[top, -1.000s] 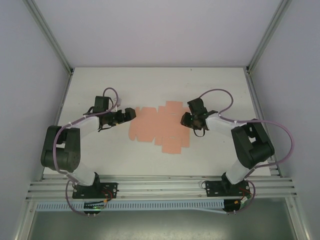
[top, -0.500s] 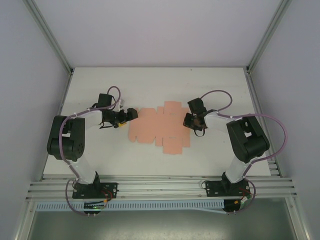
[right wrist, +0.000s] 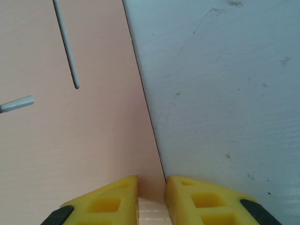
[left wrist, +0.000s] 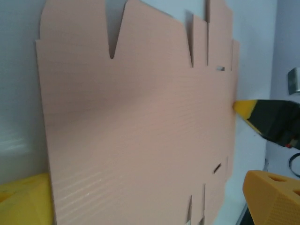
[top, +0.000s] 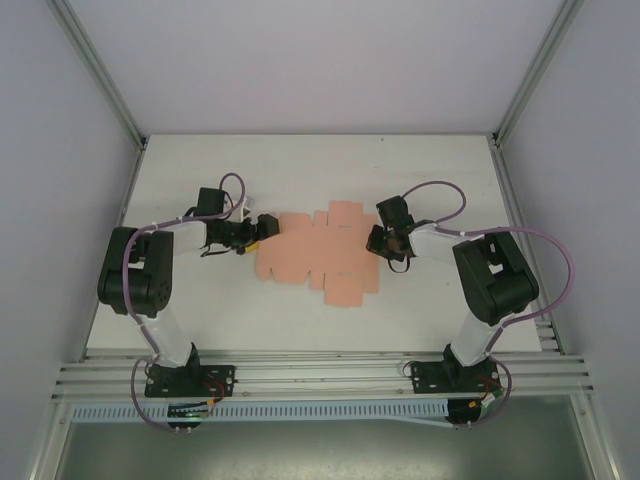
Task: Assemble paper box
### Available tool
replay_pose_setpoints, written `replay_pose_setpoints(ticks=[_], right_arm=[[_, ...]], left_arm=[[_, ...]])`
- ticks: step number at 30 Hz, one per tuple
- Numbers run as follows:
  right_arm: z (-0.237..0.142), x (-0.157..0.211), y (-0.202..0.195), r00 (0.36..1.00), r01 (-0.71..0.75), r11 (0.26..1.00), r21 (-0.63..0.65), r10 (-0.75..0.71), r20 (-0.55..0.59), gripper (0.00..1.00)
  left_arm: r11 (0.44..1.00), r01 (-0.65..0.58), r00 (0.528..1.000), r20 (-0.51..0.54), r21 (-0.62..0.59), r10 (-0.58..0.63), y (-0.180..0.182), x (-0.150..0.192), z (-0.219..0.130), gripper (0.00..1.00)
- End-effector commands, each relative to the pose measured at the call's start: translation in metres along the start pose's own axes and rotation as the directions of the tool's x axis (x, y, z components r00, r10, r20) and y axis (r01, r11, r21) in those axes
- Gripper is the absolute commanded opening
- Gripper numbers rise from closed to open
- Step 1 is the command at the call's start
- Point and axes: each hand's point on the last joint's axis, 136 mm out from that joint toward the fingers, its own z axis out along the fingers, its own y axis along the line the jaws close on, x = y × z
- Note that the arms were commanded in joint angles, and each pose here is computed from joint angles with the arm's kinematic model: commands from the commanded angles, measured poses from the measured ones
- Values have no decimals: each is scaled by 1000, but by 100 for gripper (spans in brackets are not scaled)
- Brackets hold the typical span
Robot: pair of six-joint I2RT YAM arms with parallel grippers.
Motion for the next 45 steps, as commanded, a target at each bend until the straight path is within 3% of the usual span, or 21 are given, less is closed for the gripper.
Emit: replay_pose_setpoints(ticks=[1, 7, 9, 15, 18, 21, 23, 24, 26, 29, 35, 40, 45], right_arm=[[44, 60, -49, 984, -18, 993, 119, 38, -173, 21], [44, 60, -47, 986, -20, 995, 96, 36, -163, 20], [42, 58, -46, 988, -15, 996, 91, 29, -151, 20], [20, 34, -28, 998, 11, 1000, 8, -10, -67, 25], [-7, 11, -13, 999, 44, 997, -58, -43, 17, 35], [-43, -10, -1, 993, 67, 989, -130, -53, 104, 54], [-69, -23, 4, 987, 64, 979, -192, -33, 158, 67], [-84, -29, 9, 982, 69, 967, -247, -23, 185, 82], [-114, -36, 19, 973, 103, 924, -368, -16, 231, 91], [-167, -39, 39, 946, 220, 808, -546, -40, 323, 92], [-234, -40, 43, 900, 333, 694, -638, -31, 435, 92], [-251, -39, 58, 904, 353, 607, -712, -25, 427, 89], [-249, -44, 71, 916, 360, 543, -759, -53, 397, 77]], left_arm=[[988, -16, 993, -115, 153, 34, -30, 25, 16, 99], [985, -36, 994, -100, 167, 54, -38, 22, 13, 91], [983, -58, 994, -80, 172, 72, -43, 19, 9, 79], [978, -130, 991, -15, 166, 134, -58, 9, -2, 28], [965, -191, 982, 35, 181, 187, -74, 4, -13, 13], [941, -263, 964, 94, 215, 248, -97, 1, -28, 3], [917, -312, 948, 138, 246, 286, -114, 2, -39, 0], [900, -345, 936, 164, 266, 310, -124, 2, -47, 0], [876, -389, 918, 205, 286, 340, -141, 2, -59, 0], [837, -447, 889, 261, 316, 376, -166, 3, -77, 0], [773, -523, 842, 355, 359, 405, -202, 8, -107, 0], [723, -559, 821, 390, 406, 417, -223, 16, -124, 0], [702, -581, 806, 415, 413, 423, -232, 20, -132, 0]])
